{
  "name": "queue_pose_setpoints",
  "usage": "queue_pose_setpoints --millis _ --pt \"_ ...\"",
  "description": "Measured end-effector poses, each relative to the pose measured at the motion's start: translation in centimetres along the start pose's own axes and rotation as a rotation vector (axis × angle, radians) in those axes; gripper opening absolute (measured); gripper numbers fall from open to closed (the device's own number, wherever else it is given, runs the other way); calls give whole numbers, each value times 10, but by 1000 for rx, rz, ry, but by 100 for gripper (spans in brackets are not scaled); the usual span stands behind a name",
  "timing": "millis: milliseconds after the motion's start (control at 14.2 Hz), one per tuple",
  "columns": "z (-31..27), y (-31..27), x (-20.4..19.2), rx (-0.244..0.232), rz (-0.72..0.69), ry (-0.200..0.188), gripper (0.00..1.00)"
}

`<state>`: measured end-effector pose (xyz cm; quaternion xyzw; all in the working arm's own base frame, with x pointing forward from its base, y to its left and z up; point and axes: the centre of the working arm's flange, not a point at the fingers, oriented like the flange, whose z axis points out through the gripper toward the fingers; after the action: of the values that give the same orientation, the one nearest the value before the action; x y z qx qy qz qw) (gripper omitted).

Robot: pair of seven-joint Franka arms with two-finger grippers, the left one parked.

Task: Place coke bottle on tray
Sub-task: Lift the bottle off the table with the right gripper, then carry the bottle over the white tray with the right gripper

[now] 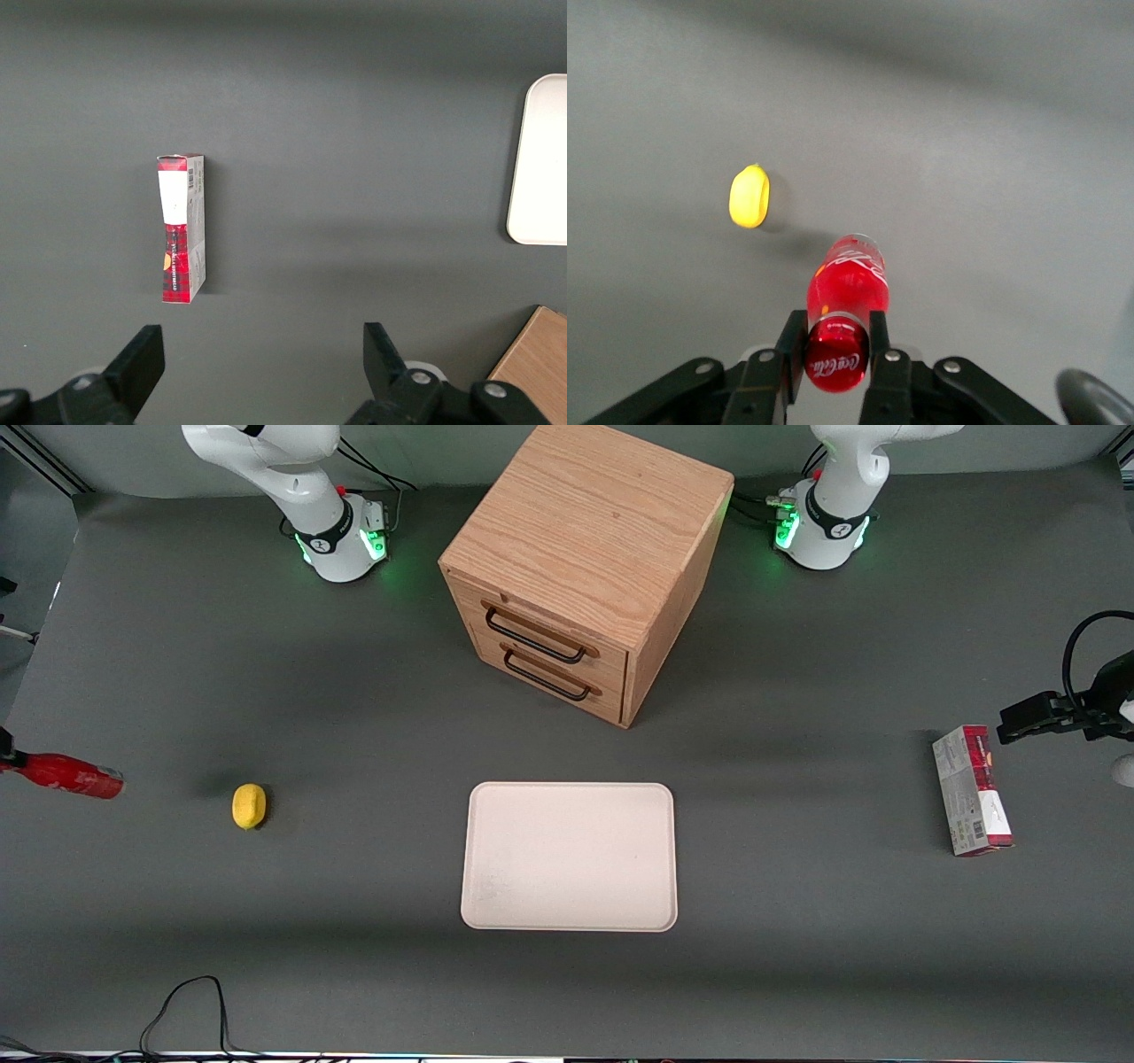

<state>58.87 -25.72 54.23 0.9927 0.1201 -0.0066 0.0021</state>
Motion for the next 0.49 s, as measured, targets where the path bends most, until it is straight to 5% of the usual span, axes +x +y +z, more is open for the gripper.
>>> queue_pose_setpoints --millis 494 --pt "-121 -43 -11 -15 -58 14 32"
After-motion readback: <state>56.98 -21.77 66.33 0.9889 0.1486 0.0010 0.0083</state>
